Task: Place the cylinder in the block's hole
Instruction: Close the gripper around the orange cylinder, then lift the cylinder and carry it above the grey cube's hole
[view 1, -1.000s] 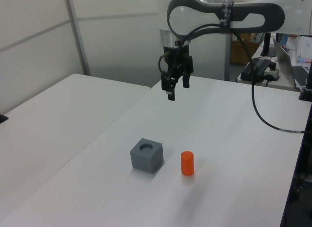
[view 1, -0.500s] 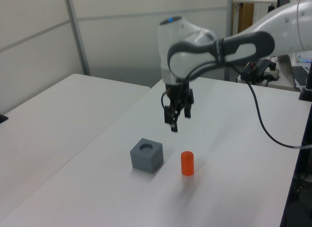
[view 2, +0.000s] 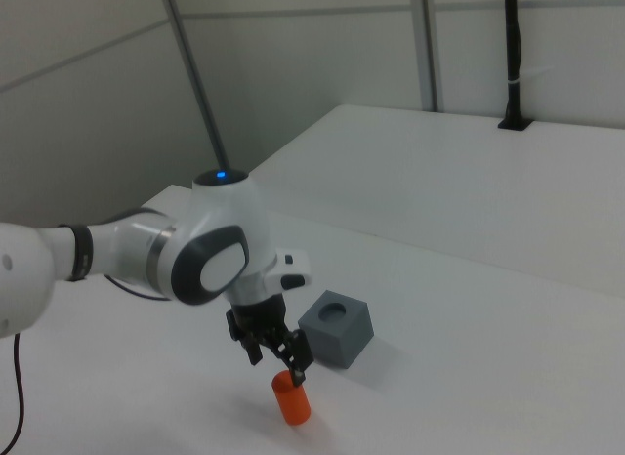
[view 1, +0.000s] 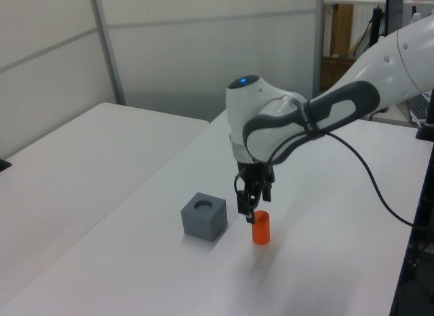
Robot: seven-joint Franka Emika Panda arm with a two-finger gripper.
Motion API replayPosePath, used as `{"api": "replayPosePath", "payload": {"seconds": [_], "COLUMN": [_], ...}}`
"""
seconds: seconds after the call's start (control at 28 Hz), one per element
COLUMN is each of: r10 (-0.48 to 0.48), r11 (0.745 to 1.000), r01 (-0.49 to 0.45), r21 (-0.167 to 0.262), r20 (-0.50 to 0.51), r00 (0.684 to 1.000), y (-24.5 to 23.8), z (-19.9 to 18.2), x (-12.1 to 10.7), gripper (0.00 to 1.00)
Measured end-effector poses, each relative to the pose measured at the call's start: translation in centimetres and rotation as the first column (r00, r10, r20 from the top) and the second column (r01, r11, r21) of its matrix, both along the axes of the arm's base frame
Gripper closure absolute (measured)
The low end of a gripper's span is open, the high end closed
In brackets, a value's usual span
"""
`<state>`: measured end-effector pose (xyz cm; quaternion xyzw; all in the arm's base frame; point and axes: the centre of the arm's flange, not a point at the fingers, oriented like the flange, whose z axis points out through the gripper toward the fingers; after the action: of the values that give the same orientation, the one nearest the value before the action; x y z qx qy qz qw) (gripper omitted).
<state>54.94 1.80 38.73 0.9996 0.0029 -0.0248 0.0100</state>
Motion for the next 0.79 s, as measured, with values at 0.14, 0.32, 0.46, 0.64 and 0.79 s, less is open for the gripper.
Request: {"api": "replayPosePath", "payload": {"seconds": [0.14, 0.32, 0.46, 0.64, 0.79], "r10": [0.005, 0.005, 0.002, -0.006, -0.003], "r11": [1.0, 1.0, 1.0, 1.0, 1.0], "r01": [-0.005, -0.005, -0.002, 0.006, 0.003], "r21": [-0.003, -0.003, -0.003, -0.003, -0.003], "r20": [0.008, 0.005, 0.006, 0.021, 0.026], "r00": [1.0, 1.0, 1.0, 1.0, 1.0], "y": [0.0, 0.0, -0.2, -0.7, -1.0], "z": [-2.5, -4.7, -4.8, -4.0, -2.8], "x": [-0.5, -0.5, -0.5, -0.3, -0.1], "gripper": [0.0, 0.09, 0.26, 0.45, 0.49]}}
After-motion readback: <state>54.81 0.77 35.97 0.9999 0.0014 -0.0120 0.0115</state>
